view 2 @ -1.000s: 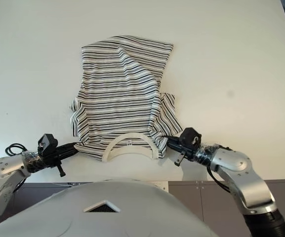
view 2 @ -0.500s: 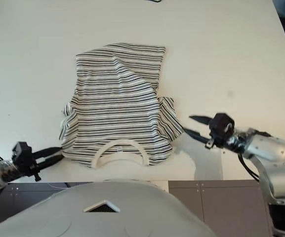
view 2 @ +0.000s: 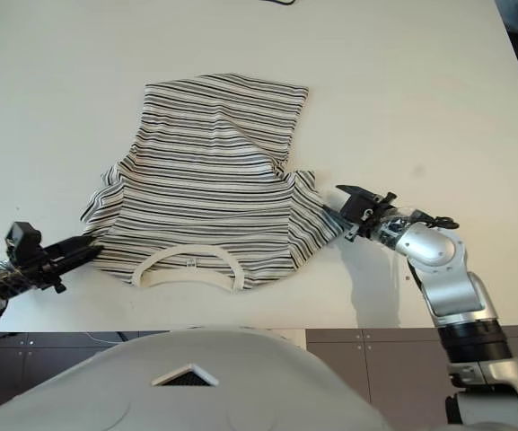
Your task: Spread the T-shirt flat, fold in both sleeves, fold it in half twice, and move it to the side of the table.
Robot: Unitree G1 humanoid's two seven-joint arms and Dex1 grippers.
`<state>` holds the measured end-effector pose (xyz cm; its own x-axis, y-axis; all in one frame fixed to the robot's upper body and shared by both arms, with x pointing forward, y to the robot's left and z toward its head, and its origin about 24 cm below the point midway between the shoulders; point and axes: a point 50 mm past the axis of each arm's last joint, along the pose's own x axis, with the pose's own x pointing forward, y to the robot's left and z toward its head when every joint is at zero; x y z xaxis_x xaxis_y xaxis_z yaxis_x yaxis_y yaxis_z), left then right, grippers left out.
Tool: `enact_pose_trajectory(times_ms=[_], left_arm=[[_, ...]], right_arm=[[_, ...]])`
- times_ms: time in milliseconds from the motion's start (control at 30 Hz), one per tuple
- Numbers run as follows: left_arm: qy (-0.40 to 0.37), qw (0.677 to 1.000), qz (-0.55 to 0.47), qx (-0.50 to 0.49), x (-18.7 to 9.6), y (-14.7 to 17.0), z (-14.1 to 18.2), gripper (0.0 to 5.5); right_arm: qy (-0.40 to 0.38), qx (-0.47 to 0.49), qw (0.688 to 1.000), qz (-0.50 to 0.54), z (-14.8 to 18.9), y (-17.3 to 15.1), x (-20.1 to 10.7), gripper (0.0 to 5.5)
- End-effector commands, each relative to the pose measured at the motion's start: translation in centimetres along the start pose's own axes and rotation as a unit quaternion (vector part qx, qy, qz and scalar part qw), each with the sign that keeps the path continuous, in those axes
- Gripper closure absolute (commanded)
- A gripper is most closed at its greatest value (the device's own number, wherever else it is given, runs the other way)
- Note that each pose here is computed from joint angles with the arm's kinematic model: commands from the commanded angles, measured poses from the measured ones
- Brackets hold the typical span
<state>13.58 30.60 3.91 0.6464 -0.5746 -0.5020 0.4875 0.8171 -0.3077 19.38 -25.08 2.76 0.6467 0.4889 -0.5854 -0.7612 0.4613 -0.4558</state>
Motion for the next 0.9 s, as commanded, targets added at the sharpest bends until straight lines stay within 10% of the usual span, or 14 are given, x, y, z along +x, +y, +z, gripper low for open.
enact_pose_trajectory(times_ms=[33, 333, 600, 900], left_arm=[[-0.107, 0.991, -0.081, 0.004, 4.4, -4.1, 4.4, 3.88], [0.112, 0.978, 0.067, 0.161, 7.3, -0.4, -2.7, 3.88], [-0.002, 0.996, -0.011, 0.089, 5.4, -1.4, -0.1, 3.88], [0.000, 0.996, -0.002, 0.094, 3.7, -1.1, 1.3, 3.88]], right_arm=[[0.118, -0.036, 0.991, 0.053, -4.0, -0.4, -1.3, 3.40], [0.089, -0.051, 0.992, 0.069, -2.9, -1.2, -0.1, 3.40], [0.125, -0.103, 0.981, 0.108, -4.8, -1.1, -0.7, 3.40], [-0.060, -0.013, 0.998, -0.015, 3.0, -5.3, -1.5, 3.40]])
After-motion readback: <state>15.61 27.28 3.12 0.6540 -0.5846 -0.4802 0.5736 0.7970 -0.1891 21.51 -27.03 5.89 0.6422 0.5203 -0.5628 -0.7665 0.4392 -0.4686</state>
